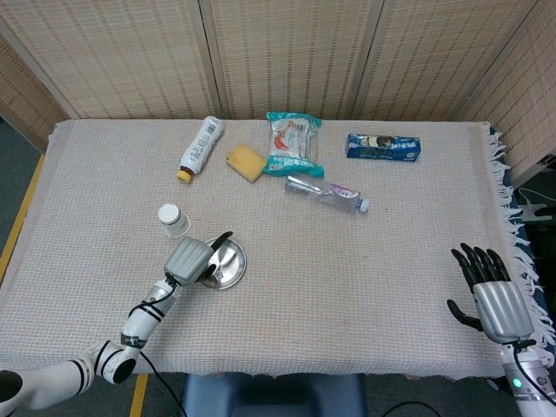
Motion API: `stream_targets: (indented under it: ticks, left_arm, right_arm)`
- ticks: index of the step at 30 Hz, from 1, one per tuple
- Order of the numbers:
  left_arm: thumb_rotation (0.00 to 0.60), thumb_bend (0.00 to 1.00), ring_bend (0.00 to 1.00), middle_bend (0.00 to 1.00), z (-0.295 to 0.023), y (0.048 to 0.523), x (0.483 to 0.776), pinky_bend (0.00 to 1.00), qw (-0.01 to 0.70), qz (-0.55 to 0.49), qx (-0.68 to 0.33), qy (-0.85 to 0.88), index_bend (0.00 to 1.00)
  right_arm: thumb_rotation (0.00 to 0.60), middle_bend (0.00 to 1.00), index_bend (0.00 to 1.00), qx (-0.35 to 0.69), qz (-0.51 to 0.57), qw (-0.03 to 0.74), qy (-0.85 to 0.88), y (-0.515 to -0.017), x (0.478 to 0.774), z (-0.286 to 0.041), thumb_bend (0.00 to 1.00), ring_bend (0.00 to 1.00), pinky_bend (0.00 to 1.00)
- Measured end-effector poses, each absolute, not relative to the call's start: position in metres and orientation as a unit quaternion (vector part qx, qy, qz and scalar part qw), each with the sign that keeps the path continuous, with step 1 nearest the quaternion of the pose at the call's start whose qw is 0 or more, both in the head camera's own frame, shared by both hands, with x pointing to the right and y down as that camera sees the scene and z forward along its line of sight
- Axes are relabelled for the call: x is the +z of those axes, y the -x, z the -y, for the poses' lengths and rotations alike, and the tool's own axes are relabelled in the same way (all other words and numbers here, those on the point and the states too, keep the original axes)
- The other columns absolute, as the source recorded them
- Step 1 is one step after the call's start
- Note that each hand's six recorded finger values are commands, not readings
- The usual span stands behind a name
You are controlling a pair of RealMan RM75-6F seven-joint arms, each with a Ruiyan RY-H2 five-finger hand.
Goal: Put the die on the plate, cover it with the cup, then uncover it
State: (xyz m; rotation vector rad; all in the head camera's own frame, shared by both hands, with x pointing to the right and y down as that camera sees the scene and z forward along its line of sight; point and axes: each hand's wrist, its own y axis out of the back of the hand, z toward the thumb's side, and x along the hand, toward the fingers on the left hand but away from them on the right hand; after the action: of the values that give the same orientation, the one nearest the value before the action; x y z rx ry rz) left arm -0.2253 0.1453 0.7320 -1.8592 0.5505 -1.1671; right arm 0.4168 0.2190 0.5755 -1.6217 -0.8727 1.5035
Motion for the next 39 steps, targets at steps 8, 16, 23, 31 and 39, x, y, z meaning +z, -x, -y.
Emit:
stream_targets:
  ticks: [8, 16, 23, 31, 39]
  left_arm:
    - [0.600, 0.38, 0.17, 0.18, -0.128, 0.275, 0.699, 0.54, 0.438, -0.282, -0.478, 0.707, 0.02]
    - [0.600, 0.37, 0.00, 0.00, -0.106, 0.325, 0.693, 0.31, 0.410, -0.319, -0.521, 0.677, 0.00]
    - [0.600, 0.37, 0.00, 0.00, -0.092, 0.335, 0.717, 0.11, 0.386, -0.289, -0.550, 0.682, 0.00]
    - [0.600, 0.37, 0.00, 0.03, -0.079, 0.323, 0.726, 0.04, 0.385, -0.295, -0.532, 0.694, 0.00]
    - [0.600, 0.37, 0.00, 0.06, -0.077, 0.316, 0.738, 0.07, 0.383, -0.287, -0.523, 0.705, 0.01]
  right_arm:
    - [0.525, 0.00, 0.00, 0.587, 0.337, 0.371, 0.635, -0.416, 0.577, -0.220, 0.22, 0.00, 0.00]
    - [0.524, 0.00, 0.00, 0.587, 0.333, 0.372, 0.637, -0.413, 0.578, -0.222, 0.22, 0.00, 0.00]
    - [0.526, 0.00, 0.00, 0.593, 0.330, 0.370, 0.634, -0.414, 0.581, -0.222, 0.22, 0.00, 0.00]
    - [0.525, 0.00, 0.00, 0.603, 0.328, 0.364, 0.630, -0.418, 0.585, -0.220, 0.22, 0.00, 0.00]
    - [0.525, 0.00, 0.00, 0.605, 0.331, 0.362, 0.627, -0.420, 0.586, -0.218, 0.22, 0.00, 0.00]
